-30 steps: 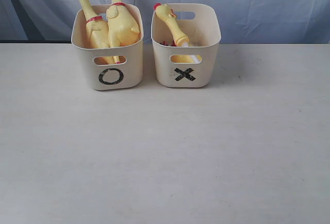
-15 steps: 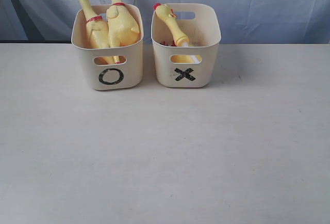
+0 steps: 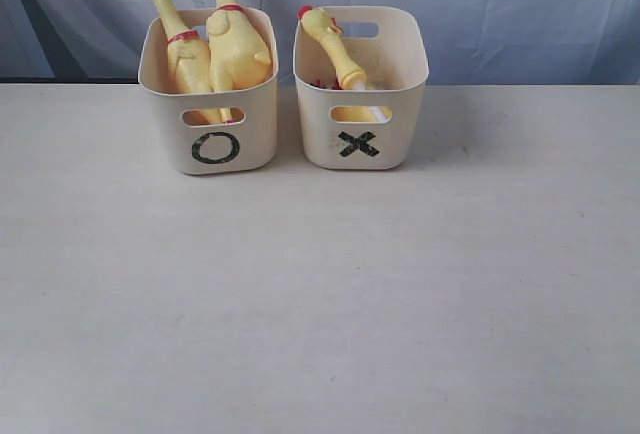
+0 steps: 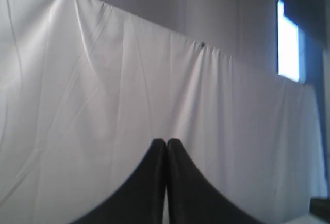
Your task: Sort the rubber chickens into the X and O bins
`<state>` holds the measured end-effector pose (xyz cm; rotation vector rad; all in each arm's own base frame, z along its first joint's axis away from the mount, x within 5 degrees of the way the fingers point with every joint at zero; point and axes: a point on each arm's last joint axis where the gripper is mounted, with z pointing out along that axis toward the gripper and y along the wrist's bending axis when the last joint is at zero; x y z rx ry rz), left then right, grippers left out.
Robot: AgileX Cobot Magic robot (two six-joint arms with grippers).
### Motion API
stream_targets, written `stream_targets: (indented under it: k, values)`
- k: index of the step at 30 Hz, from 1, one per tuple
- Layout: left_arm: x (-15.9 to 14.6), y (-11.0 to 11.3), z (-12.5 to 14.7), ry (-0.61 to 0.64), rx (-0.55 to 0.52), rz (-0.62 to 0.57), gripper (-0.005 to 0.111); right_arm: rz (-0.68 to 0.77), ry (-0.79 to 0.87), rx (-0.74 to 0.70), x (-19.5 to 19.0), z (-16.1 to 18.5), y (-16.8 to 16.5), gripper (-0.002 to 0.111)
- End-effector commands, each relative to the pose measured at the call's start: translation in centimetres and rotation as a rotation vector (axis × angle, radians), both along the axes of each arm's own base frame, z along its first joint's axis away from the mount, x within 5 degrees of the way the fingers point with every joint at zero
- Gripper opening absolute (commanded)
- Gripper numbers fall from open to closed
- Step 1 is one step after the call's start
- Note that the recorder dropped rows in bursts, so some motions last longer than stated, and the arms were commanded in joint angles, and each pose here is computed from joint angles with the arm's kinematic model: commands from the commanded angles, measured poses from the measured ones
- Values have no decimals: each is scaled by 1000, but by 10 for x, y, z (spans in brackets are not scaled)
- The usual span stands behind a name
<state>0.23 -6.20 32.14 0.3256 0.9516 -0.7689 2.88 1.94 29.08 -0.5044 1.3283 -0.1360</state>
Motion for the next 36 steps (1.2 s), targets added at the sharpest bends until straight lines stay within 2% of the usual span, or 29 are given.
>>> stream_targets:
  k: [1, 5, 7, 9, 11, 14, 16, 18, 21, 23, 26, 29, 33, 36]
  values:
    - [-3, 1, -1, -15, -71, -58, 0, -8, -6, 9, 0, -1, -1, -1]
    - [1, -1, -9, 7, -38, -62, 0, -7, -6, 16, 0, -1, -1, -1]
    - [3, 1, -14, 20, -88, -80, 0, -7, -6, 16, 0, -1, -1, -1]
    - [4, 8, -15, 24, -217, -114, 0, -7, -6, 16, 0, -1, -1, -1]
    - [6, 20, -16, 16, -433, -166, 0, -7, -6, 16, 0, -1, -1, -1]
    - [8, 38, -22, 10, -699, -210, 0, -8, -4, 9, 0, -1, -1, -1]
    - [11, 44, -27, 18, -794, -216, 0, -13, 1, 6, 2, -4, -1, -1]
    - [15, 46, -34, 56, -810, -193, 0, -27, 25, 4, 5, -12, -1, -1]
    - [22, 43, -45, 131, -764, -152, 0, -64, 70, 0, 10, -25, -2, -1]
    - [23, 42, -49, 160, -750, -163, 0, -93, 92, -8, 13, -32, -3, -1]
    - [24, 42, -50, 204, -767, -197, 0, -135, 113, -93, 15, -42, -6, -1]
    - [28, 47, -54, 269, -846, -197, 0, -167, 135, -201, 18, -52, -8, -1]
    - [35, 57, -61, 371, -1024, -172, 0, -210, 177, -370, 22, -73, -12, -1]
    - [40, 59, -68, 452, -1041, -112, 0, -214, 233, -442, 25, -94, -14, -1]
